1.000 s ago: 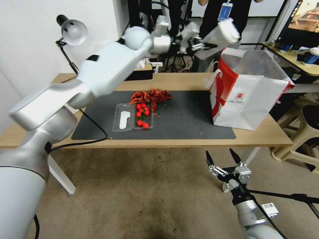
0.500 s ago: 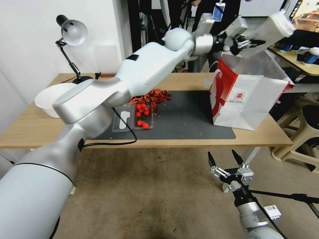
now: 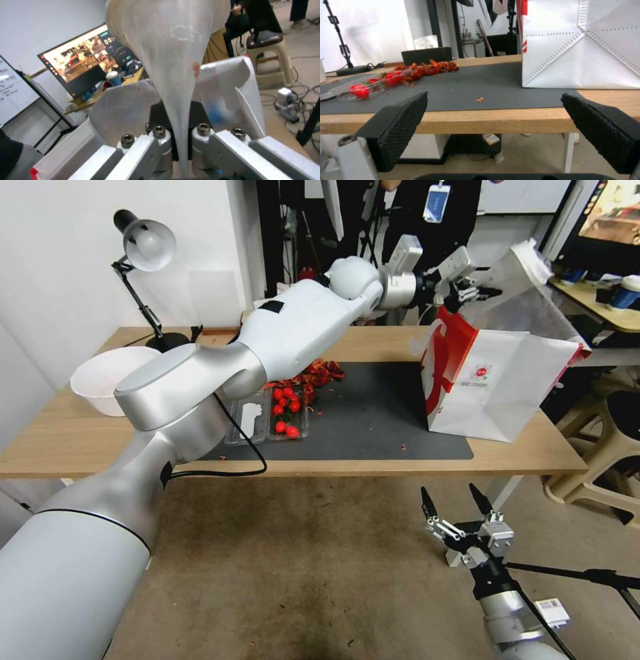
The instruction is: Pick up the trash from the table and place it into the takeout bag.
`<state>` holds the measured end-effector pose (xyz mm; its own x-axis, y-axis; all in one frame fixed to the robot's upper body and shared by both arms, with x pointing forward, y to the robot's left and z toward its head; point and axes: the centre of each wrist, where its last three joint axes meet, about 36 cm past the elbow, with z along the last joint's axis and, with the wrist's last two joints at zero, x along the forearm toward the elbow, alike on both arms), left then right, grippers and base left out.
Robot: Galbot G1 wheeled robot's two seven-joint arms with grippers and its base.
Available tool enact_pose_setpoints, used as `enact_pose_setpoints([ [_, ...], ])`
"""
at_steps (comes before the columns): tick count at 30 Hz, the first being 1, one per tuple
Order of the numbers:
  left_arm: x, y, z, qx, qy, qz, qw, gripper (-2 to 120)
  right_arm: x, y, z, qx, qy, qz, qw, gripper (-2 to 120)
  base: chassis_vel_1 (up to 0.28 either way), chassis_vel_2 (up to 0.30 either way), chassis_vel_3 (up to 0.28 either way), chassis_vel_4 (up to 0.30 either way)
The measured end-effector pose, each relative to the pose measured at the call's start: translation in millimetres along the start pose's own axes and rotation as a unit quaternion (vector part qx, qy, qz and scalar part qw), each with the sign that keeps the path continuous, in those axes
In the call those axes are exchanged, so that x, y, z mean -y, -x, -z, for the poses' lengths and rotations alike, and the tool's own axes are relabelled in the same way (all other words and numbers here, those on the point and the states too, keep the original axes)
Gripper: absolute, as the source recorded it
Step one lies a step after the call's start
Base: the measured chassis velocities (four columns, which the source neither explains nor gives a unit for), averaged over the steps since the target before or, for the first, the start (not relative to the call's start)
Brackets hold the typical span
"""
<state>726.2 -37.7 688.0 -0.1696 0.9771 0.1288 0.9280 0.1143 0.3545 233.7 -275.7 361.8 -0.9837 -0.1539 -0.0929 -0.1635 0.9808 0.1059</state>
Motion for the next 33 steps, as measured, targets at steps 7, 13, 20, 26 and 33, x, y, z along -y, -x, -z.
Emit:
enact_pose_setpoints([
  [7, 1.8, 1.3, -0.8, -0.014, 0.005, 0.013, 0.9998, 11, -1.4, 0.9, -0.9, 0.001, 0.002, 0.000, 1.000, 100, 0.000, 0.000, 0.000, 0.000],
  [13, 2.5, 1.8, -0.9, -0.021, 0.009, 0.014, 0.9996, 26, -1.4, 0.9, -1.4, 0.001, 0.003, -0.001, 1.000, 100, 0.000, 0.000, 0.000, 0.000],
  [20, 3.6, 2.7, -0.6, -0.023, 0.012, 0.011, 0.9996, 48, -1.3, 0.9, -1.4, 0.001, 0.003, -0.001, 1.000, 100, 0.000, 0.000, 0.000, 0.000],
  [26, 4.8, 4.2, 3.2, -0.022, 0.017, 0.013, 0.9995, 82, -2.7, 1.0, -2.3, 0.002, 0.004, 0.000, 1.000, 100, 0.000, 0.000, 0.000, 0.000],
  [33, 6.8, 6.4, 14.1, -0.006, 0.012, 0.036, 0.9993, 99, -4.7, 0.7, -2.9, 0.001, 0.006, 0.000, 1.000, 100, 0.000, 0.000, 0.000, 0.000],
])
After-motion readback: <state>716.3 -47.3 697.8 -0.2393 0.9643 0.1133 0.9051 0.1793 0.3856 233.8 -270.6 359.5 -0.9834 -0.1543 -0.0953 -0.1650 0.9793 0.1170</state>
